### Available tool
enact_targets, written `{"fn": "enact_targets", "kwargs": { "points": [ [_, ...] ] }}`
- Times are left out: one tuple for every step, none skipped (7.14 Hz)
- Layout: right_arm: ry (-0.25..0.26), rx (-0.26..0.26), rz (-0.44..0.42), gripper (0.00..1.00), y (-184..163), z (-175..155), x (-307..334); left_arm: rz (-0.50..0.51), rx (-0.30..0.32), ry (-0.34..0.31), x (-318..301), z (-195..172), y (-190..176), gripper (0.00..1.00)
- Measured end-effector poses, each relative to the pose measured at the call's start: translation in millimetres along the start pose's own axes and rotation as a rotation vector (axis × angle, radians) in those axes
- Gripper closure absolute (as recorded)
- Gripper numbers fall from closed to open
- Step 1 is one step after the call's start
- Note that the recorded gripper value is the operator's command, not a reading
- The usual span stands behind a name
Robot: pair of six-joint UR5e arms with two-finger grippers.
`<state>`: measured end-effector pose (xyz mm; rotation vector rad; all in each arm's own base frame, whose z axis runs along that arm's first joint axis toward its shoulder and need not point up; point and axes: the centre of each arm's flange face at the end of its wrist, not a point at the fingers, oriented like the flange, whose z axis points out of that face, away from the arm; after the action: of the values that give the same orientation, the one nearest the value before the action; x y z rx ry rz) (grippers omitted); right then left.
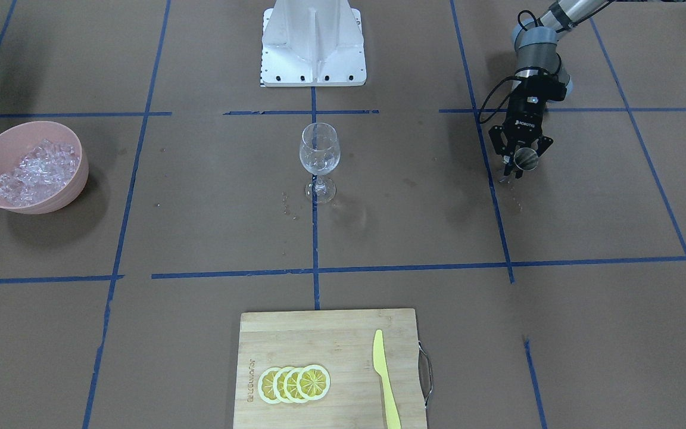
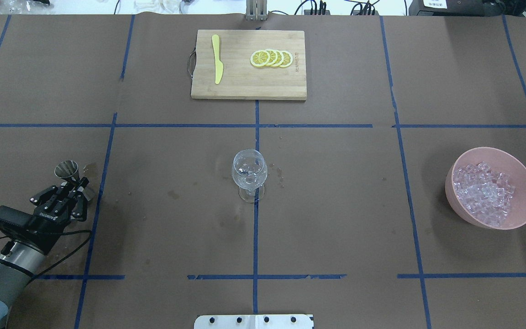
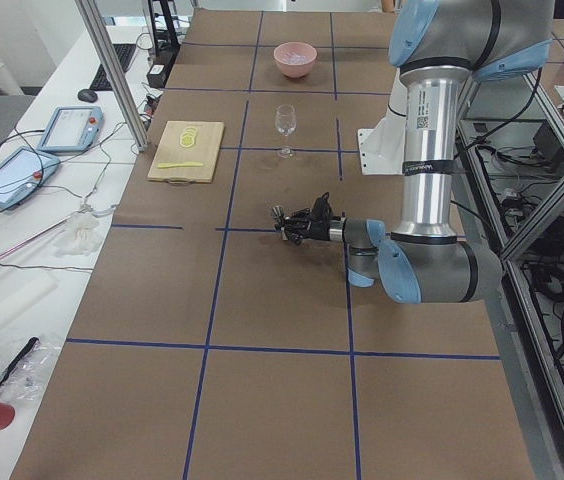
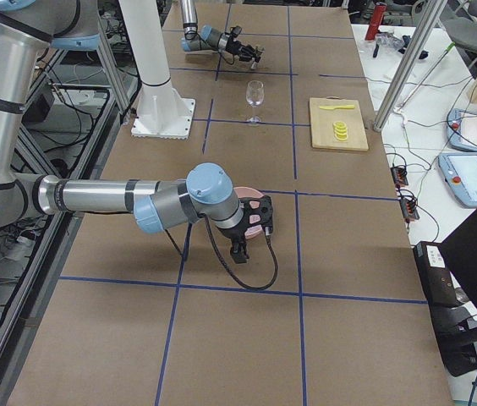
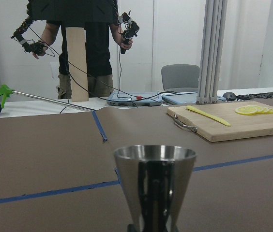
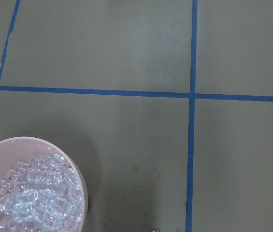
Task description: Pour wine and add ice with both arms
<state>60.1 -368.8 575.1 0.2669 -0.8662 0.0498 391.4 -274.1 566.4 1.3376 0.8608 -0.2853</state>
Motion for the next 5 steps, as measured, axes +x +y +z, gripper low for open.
{"fn": "enact_targets", "kwargs": {
  "points": [
    [0.000,0.000,0.001,0.00,0.3,0.1,0.1,0.000,-0.001,0.000,1.6,1.1,1.9,0.76],
    [0.000,-0.001,0.000,0.00,0.4,0.2,0.3,0.001,-0.001,0.000,2.3,1.9,3.3,0.71],
    [0.001,-0.001,0.001,0.00,0.4,0.2,0.4,-0.004,0.000,-0.001,2.5,2.4,3.8,0.68],
    [0.001,-0.001,0.001,0.00,0.3,0.3,0.5,-0.011,0.001,-0.002,2.3,2.6,3.7,0.67],
    [0.000,-0.001,0.002,0.00,0.3,0.4,0.6,-0.016,0.003,-0.004,2.2,2.7,3.6,0.61]
  ]
}}
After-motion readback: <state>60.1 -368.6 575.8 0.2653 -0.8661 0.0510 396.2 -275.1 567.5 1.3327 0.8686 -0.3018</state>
